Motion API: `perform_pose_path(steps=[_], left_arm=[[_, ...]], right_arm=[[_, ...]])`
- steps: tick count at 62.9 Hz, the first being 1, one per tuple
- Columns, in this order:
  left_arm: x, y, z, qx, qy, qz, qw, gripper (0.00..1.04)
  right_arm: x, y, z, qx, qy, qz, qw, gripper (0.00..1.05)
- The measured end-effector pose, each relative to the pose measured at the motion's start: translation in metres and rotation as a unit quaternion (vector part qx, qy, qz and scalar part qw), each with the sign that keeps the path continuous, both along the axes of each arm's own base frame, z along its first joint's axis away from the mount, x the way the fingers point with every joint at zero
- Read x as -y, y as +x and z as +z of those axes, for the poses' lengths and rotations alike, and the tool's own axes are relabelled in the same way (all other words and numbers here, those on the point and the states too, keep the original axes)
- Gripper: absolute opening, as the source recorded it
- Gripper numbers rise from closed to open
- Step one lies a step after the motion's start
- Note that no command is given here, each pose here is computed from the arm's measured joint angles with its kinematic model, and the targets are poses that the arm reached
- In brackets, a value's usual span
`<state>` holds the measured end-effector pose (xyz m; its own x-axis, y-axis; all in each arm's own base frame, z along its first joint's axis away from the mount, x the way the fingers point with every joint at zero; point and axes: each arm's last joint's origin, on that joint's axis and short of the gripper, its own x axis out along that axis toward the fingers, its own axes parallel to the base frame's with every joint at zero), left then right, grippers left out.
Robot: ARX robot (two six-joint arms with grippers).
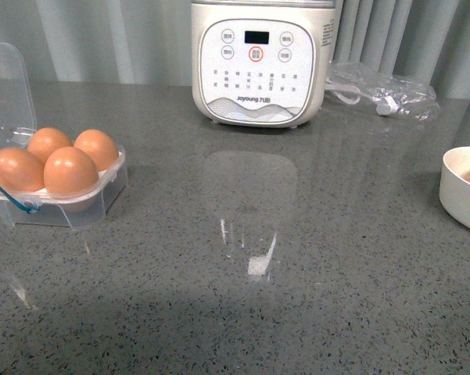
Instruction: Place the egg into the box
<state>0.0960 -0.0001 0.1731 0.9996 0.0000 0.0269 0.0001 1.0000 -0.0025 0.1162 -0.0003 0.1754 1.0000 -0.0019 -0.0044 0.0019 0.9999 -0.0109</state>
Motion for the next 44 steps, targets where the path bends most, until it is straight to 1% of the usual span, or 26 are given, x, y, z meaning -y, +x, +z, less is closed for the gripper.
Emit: perform_pose_path(steps=[8,28,33,37,44], left_arm=[[0.0,0.0,0.0,0.0,0.0,0.0,1.0,0.98],[0.0,0.0,0.0,0.0,0.0,0.0,1.0,0.98],[0.0,0.0,0.0,0.0,0.0,0.0,1.0,0.98],[0.0,0.0,0.0,0.0,0.0,0.0,1.0,0.98],[0.0,0.0,0.0,0.0,0.0,0.0,1.0,0.98]], right_arm=[[0.0,-0.003,-0.008,0.004,0.0,0.0,1.0,0.03],[0.0,-0.008,-0.008,0.006,0.0,0.0,1.0,0.03],[0.0,-0.015,-0.012,-0.012,0.0,0.001,1.0,0.03],[0.0,-0.018,-0.01,0.004,0.0,0.0,1.0,0.03],[0.0,-0.018,-0.011,0.002,0.0,0.0,1.0,0.03]])
